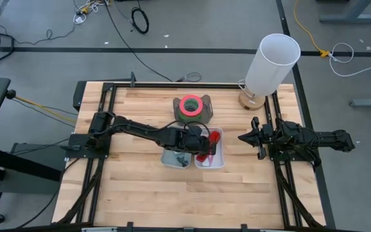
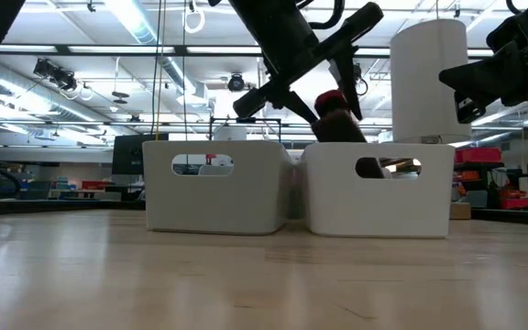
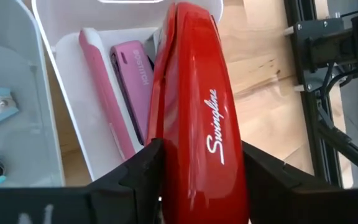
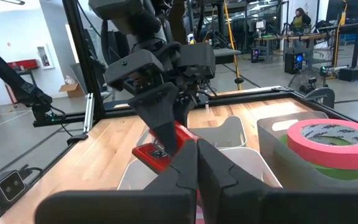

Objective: Pick and place Stapler, Stapler remover, tape
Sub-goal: Put the red stapler in the white bin, then return to Home Position

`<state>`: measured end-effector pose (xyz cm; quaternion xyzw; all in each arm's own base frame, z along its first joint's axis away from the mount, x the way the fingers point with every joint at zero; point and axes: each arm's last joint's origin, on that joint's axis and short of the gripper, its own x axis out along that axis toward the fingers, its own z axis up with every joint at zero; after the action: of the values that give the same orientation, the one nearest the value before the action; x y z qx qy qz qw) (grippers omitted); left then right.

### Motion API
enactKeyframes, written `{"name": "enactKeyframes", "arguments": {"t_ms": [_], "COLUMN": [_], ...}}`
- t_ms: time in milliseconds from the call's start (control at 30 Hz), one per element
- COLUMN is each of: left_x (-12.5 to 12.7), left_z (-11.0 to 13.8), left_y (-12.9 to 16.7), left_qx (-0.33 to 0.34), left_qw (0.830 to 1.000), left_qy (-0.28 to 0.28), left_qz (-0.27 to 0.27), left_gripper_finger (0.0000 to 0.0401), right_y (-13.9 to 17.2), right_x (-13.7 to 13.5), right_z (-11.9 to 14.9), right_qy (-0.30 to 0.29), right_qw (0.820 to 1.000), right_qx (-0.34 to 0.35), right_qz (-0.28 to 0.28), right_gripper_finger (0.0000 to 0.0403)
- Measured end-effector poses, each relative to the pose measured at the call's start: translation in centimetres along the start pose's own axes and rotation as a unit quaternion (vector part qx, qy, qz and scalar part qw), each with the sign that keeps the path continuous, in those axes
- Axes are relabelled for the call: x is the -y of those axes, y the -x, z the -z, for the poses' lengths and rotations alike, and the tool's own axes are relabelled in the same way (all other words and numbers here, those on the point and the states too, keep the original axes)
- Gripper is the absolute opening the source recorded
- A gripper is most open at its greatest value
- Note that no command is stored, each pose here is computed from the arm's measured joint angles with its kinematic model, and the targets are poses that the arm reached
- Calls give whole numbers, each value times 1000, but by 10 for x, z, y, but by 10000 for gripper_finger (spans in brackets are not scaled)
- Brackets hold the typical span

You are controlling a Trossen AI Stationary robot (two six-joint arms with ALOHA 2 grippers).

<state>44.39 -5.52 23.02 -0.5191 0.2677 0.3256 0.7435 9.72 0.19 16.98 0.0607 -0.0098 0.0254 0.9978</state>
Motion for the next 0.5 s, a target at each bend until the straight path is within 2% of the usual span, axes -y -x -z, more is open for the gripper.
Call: {"name": "enactKeyframes", "arguments": {"t_ms": [233,500], "left_x": [0,0], "left_z": [1,-1], "left_y": [0,0], "left_qx": [-1,-2], "left_qw": [1000,1000], "left_qy": [-1,2], "left_qz": [1,2], "left_gripper_finger": [215,278], "right_y": [0,0], "right_x": [0,0], "right_z": [0,0], "right_qy": [0,0], "right_qw": [1000,1000], "right_qx": [0,0], "right_qz": [0,0], "right_gripper_finger": [4,4]}}
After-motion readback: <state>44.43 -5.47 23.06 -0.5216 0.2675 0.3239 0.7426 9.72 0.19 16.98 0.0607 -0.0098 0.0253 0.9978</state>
